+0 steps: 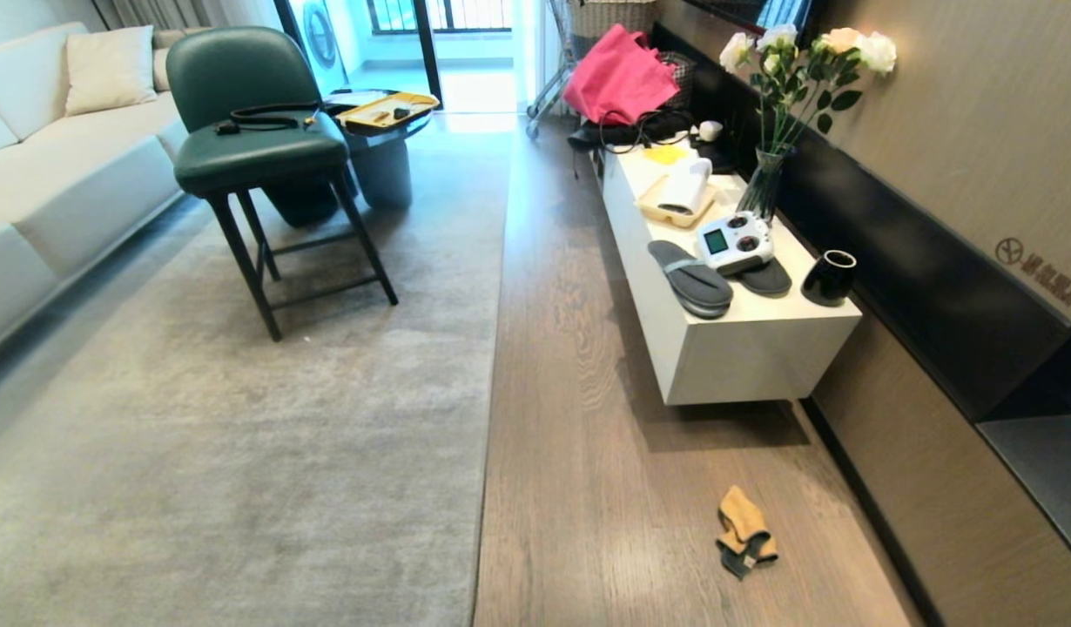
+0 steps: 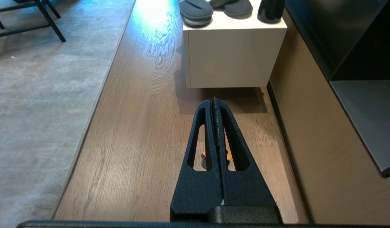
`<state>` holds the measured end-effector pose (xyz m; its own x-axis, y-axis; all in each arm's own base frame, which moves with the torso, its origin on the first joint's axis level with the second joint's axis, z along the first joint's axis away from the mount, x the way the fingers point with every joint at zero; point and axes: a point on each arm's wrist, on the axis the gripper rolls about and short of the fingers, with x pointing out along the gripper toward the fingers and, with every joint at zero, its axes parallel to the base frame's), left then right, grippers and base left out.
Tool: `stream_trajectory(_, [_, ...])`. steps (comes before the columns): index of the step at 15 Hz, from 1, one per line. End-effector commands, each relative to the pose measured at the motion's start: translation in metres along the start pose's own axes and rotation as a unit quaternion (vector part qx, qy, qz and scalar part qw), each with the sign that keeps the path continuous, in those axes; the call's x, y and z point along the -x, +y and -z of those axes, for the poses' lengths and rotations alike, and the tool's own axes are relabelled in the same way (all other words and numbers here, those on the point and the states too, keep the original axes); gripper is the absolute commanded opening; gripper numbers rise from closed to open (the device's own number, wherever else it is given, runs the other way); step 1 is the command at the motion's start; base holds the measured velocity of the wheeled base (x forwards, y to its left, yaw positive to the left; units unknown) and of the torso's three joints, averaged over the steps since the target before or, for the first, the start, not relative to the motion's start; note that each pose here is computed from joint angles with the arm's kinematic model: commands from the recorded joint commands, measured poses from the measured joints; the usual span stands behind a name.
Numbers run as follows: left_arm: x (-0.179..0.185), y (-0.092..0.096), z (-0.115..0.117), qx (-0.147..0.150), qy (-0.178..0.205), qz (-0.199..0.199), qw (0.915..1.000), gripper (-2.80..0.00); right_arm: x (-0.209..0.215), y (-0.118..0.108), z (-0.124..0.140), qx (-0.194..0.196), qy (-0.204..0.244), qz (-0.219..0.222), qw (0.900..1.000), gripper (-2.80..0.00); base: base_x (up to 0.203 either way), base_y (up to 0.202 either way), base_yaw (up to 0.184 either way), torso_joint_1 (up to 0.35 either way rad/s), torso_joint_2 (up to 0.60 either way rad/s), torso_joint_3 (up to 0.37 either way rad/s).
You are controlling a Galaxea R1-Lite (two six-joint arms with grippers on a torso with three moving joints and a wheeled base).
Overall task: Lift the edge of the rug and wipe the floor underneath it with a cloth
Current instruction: Pick up the rag
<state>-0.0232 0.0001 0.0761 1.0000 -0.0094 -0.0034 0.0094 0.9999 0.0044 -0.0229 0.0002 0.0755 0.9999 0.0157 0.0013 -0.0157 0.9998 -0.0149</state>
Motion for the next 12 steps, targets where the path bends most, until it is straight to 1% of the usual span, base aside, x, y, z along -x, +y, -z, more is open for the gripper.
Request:
stream_trajectory(1, [0.0, 0.0, -0.0001, 0.0, 0.0, 0.0, 1.0, -2.8, -0.0001, 0.0, 0.0, 0.0, 0.001, -0.001, 1.0, -2.8, 0.0, 0.0, 0.0, -0.008, 0.43, 0.429])
stream_trajectory(5, [0.0, 0.0, -0.0001, 0.0, 0.0, 0.0, 1.0, -2.8, -0.0001, 0.0, 0.0, 0.0, 0.001, -0.001, 1.0, -2.8, 0.0, 0.0, 0.0, 0.027, 0.42, 0.457])
stream_trajectory(6, [0.0, 0.0, -0.0001, 0.0, 0.0, 0.0, 1.0, -2.8, -0.0001, 0.0, 0.0, 0.0, 0.001, -0.001, 1.0, -2.8, 0.0, 0.0, 0.0, -0.007, 0.28, 0.334])
stream_trajectory(12, [0.0, 0.0, -0.0001, 0.0, 0.0, 0.0, 1.0, -2.8, -0.0001, 0.0, 0.0, 0.0, 0.001, -0.001, 1.0, -2.8, 0.0, 0.0, 0.0, 0.0, 0.0, 0.009])
